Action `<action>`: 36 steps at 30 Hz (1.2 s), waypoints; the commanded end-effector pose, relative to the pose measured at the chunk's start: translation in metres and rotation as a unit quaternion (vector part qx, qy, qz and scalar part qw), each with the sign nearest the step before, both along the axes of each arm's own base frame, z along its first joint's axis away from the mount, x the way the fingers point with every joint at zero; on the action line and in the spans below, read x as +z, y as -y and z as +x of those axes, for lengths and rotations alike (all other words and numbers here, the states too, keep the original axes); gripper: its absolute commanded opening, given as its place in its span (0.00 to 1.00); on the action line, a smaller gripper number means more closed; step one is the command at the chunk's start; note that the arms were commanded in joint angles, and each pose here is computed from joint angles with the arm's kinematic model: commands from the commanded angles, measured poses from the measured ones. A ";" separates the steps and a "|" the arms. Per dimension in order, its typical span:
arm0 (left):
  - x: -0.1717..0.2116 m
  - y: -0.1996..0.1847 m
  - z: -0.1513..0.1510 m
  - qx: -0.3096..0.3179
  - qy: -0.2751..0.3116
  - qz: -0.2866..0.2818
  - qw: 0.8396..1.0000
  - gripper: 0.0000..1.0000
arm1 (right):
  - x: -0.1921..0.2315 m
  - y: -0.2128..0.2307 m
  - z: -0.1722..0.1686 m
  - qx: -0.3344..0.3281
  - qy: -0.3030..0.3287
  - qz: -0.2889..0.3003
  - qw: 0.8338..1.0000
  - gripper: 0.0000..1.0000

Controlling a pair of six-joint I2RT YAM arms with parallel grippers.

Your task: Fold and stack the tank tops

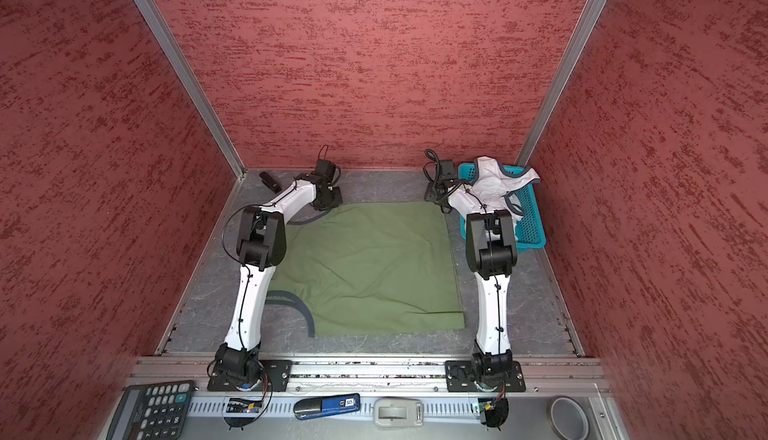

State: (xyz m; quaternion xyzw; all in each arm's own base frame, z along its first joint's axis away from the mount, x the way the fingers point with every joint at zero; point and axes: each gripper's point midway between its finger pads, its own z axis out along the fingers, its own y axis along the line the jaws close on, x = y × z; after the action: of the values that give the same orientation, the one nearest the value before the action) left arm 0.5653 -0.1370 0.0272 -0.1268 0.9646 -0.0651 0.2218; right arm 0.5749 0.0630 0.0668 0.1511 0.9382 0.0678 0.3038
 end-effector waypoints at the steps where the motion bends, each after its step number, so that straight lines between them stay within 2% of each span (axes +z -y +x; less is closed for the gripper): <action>1: 0.004 -0.020 -0.005 0.019 0.004 -0.009 1.000 0.09 | -0.006 0.006 0.008 0.000 -0.008 -0.012 1.000 0.66; 7: 0.014 -0.031 -0.007 0.019 0.021 -0.024 0.999 0.08 | -0.020 -0.004 0.026 0.014 -0.016 0.003 1.000 0.63; 16: 0.017 -0.018 0.000 -0.002 0.031 -0.041 0.999 0.08 | -0.037 -0.023 0.040 0.049 -0.028 0.041 0.998 0.56; 19: 0.016 -0.015 0.004 -0.005 0.031 -0.041 0.999 0.07 | -0.043 -0.023 0.036 0.046 -0.042 0.042 0.997 0.47; 23: 0.016 -0.012 0.008 -0.007 0.033 -0.043 0.999 0.07 | -0.037 -0.025 0.033 0.049 -0.034 0.047 0.997 0.30; 30: 0.035 -0.008 0.017 -0.023 0.057 -0.036 0.997 0.05 | 0.000 -0.008 0.041 0.035 0.006 0.001 0.999 0.06; 33: 0.047 -0.008 0.017 -0.033 0.072 -0.027 0.997 0.04 | 0.017 0.001 0.041 0.026 0.024 -0.016 0.999 0.00; 36: 0.055 -0.011 0.013 -0.036 0.083 -0.019 0.996 0.04 | 0.034 0.012 0.035 0.013 0.048 -0.021 0.999 0.00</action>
State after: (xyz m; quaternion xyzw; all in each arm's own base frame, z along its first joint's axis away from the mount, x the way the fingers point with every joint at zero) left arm 0.5763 -0.1247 0.0573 -0.1114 0.9522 -0.1039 0.2647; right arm 0.6038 0.0708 0.0472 0.1202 0.9467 0.0780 0.2886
